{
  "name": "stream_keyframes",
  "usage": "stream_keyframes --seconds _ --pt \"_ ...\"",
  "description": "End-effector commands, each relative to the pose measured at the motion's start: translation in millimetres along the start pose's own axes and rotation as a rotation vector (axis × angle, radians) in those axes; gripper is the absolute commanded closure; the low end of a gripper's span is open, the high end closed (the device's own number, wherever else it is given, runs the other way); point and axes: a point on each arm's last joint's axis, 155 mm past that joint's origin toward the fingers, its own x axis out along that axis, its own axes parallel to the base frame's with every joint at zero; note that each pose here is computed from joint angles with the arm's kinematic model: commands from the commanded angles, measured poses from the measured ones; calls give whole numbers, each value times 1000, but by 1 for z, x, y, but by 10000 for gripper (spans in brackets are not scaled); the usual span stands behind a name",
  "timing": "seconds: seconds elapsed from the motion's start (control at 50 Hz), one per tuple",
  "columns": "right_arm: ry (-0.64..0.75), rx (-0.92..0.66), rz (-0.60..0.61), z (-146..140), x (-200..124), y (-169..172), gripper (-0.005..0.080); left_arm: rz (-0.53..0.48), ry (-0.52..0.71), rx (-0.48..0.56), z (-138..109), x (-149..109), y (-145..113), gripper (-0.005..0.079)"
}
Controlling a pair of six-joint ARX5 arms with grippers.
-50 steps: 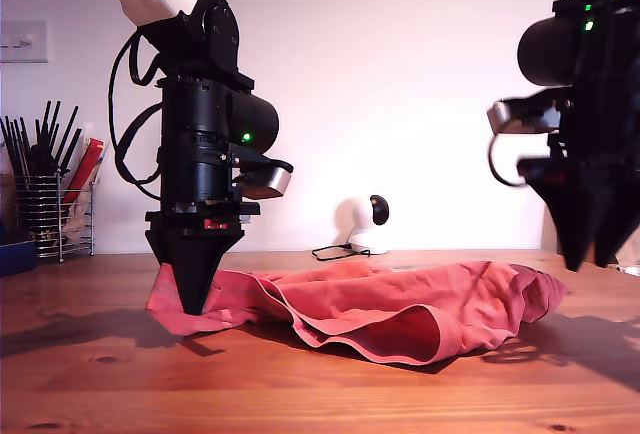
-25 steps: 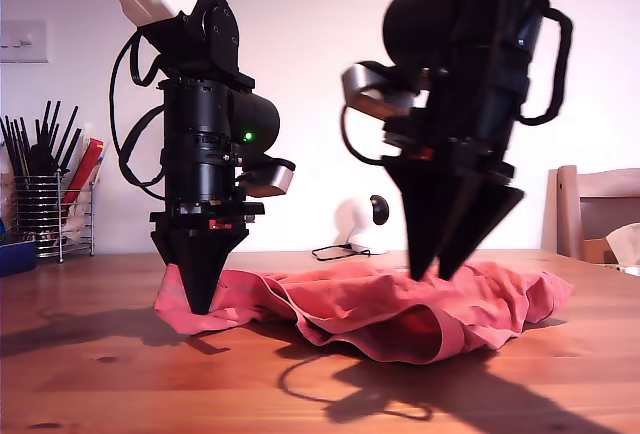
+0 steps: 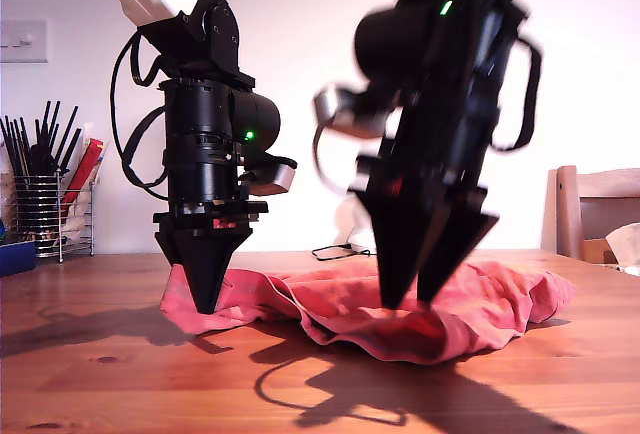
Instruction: Fold the underwear in front of you. After folding it, place it to the left side.
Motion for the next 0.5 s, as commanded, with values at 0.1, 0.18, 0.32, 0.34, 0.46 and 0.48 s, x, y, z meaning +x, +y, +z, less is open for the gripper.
stream_keyframes --seconds 0.1,0.18,0.32,0.34,0.46,0.48 --pt "4 -11 -6 3 11 3 304 -4 3 5 0 3 -1 764" --pt "-10 -20 -8 8 13 4 300 -3 3 5 0 3 -1 764" --pt "-28 -28 -59 14 16 -3 292 -3 4 5 0 3 -1 764" --pt "-28 -29 -63 15 17 -4 292 -3 4 5 0 3 -1 764" --pt "-4 -13 -55 10 22 -3 291 -3 3 4 0 3 -1 764" --pt "4 -12 -53 8 24 -2 290 -3 3 4 0 3 -1 764"
